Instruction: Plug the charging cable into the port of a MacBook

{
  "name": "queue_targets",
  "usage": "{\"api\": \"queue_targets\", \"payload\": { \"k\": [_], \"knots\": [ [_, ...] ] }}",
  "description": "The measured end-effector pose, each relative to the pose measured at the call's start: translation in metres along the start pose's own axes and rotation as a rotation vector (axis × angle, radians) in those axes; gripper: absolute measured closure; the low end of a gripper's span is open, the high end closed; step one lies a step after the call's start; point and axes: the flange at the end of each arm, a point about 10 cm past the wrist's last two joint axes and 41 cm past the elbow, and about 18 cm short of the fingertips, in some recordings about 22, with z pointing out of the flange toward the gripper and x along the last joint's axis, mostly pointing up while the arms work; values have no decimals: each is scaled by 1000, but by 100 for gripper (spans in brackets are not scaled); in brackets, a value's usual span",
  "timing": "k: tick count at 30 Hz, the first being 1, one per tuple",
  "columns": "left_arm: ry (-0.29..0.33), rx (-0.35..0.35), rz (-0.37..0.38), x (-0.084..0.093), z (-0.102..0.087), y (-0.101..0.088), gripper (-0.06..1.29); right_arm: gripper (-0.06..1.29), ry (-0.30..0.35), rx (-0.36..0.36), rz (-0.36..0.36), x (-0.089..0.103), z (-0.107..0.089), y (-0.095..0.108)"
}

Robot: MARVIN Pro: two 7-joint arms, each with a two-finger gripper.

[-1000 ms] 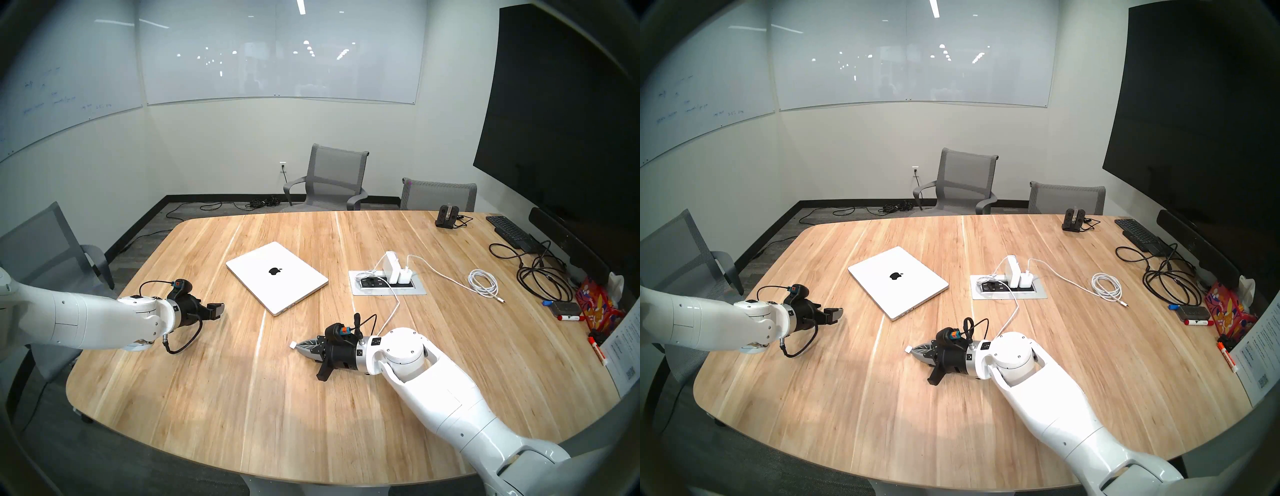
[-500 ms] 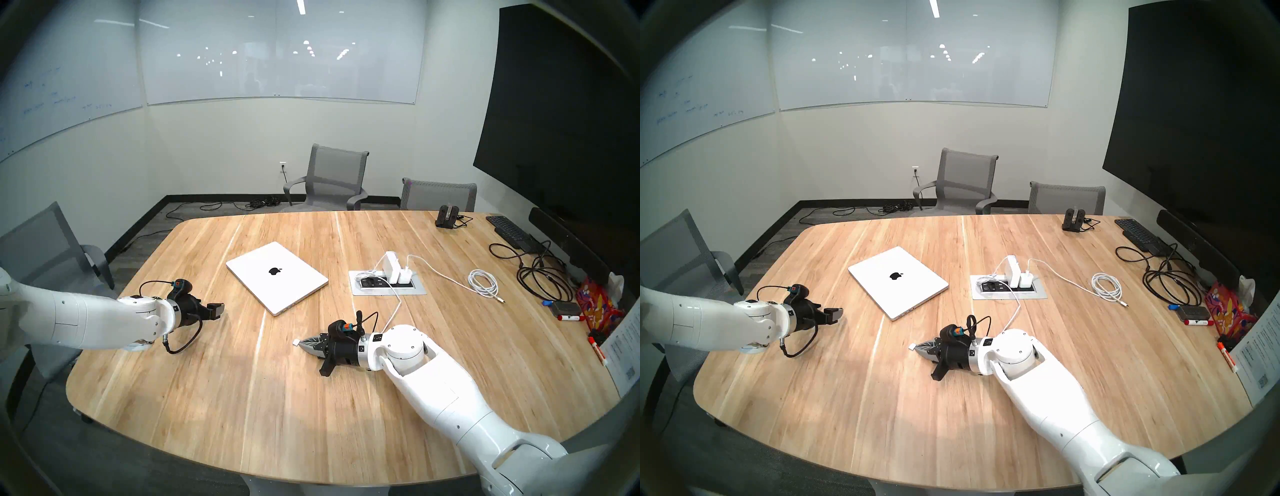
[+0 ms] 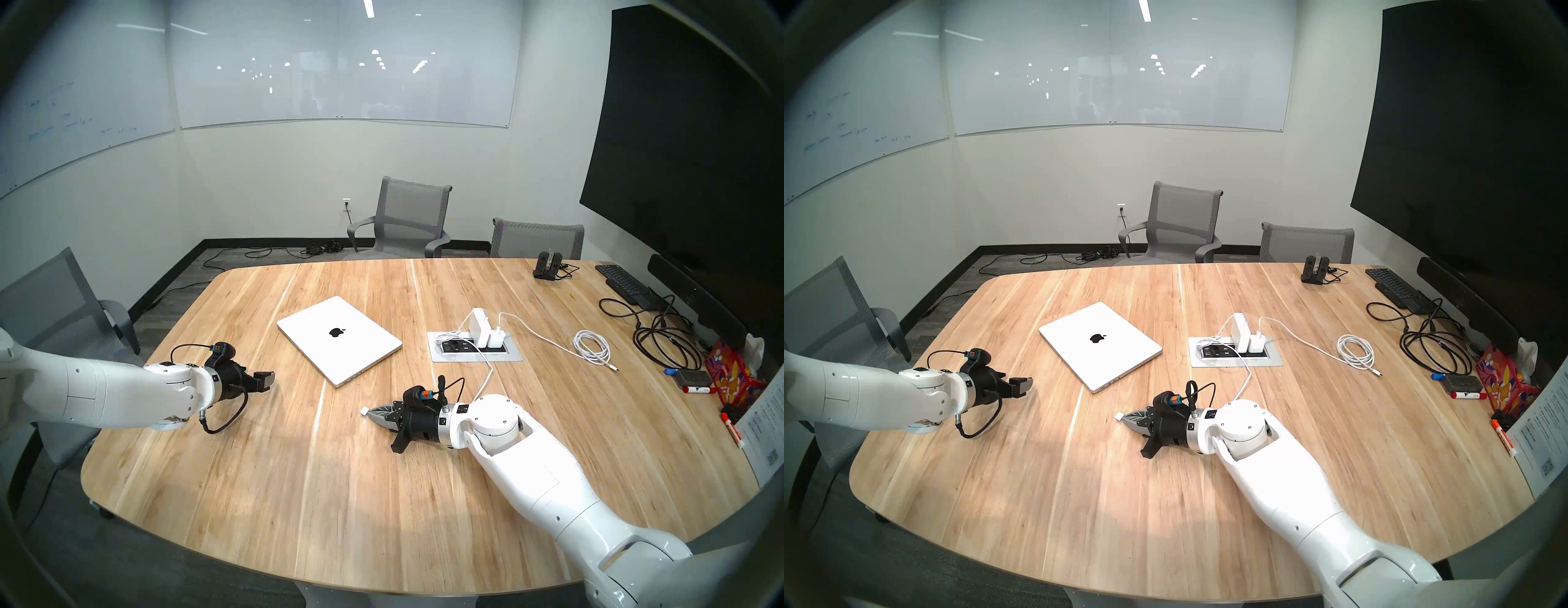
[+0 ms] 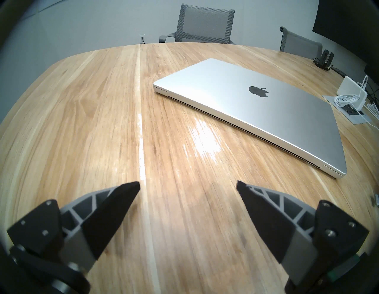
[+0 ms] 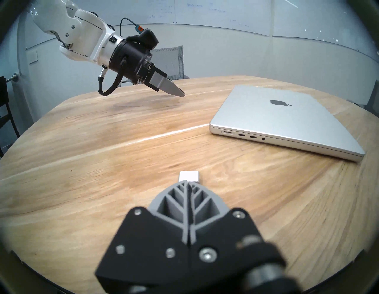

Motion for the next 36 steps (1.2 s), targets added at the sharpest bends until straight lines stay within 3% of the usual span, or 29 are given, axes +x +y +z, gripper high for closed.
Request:
{"api": "queue_targets", "payload": {
  "k": [36],
  "knots": [
    [0, 0, 0, 0, 0, 0, -3, 125, 28, 10, -18, 4, -9, 0]
  ]
}}
